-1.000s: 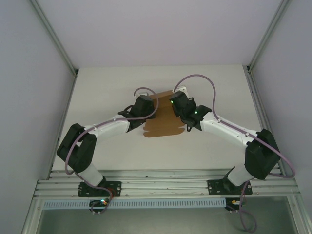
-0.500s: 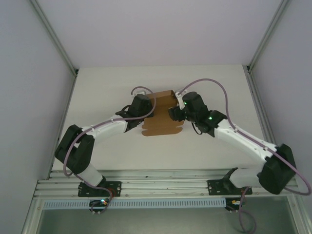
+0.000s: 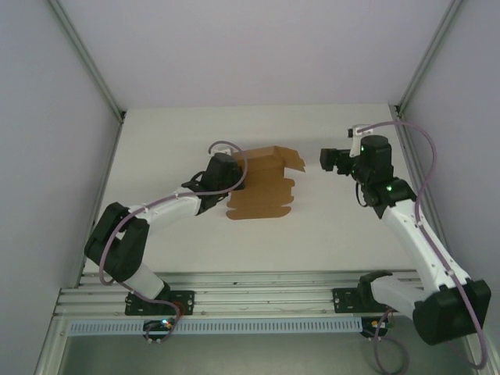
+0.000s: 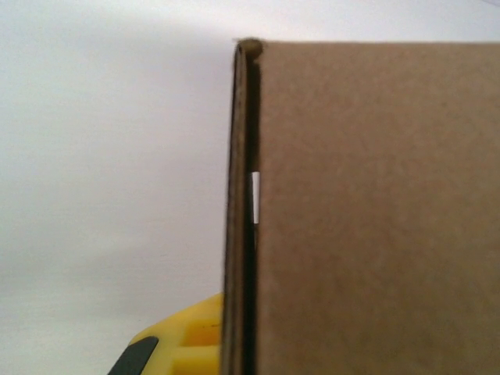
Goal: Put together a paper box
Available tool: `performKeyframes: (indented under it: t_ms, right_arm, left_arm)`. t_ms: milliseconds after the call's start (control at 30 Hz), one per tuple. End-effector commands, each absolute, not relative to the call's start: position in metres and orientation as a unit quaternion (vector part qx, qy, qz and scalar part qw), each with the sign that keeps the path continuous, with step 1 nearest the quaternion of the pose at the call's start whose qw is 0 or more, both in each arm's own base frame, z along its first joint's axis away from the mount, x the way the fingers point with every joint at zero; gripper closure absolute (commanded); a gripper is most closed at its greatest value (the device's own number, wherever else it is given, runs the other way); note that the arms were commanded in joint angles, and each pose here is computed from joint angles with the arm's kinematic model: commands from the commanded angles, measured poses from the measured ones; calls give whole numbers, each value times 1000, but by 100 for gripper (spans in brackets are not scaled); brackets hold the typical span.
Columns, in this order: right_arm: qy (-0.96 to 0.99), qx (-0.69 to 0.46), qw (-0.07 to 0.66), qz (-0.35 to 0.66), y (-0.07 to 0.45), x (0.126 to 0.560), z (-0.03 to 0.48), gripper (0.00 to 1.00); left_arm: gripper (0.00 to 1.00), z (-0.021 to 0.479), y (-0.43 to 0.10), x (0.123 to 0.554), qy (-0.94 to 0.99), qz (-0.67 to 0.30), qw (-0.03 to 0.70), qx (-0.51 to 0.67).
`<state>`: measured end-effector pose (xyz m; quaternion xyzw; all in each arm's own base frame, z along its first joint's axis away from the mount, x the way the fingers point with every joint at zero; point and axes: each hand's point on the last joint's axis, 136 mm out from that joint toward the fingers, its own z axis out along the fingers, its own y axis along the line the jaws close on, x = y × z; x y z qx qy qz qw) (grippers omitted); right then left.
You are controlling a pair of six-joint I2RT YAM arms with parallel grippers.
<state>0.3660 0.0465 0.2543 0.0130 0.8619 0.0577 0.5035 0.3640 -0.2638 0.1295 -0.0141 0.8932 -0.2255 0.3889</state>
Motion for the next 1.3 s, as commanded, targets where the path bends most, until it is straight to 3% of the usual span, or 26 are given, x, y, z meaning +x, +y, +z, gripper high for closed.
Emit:
performKeyframes:
  t_ms: [0,33,233,533,833,1067,1267]
  right_arm:
    - [884,-39,451,112,71,372,232,0]
    - [885,-61,441,134,82,375,229,0]
    - [862,-184,405,241,144,368,220,21]
    - [829,-289,392,273,199,353,209,25]
    - [840,-304,391,223,219,376,196,31]
    - [835,-286,455,120,212,401,199,34]
    - [820,-298,469,140,227,406,196,41]
  left_arm:
    - [100,148,-267,365,878,-247,409,-1]
    - [100,148,-266,365,878,-247,409,-2]
    - [100,150,-266,366,878,-245,410,0]
    - [100,149,-275,366,879,-257,401,14]
    - [100,152,-279,363,879,-259,401,20]
    - [100,155,-288,359,878,-261,400,45]
    - [100,160,-295,356,873,-269,402,62]
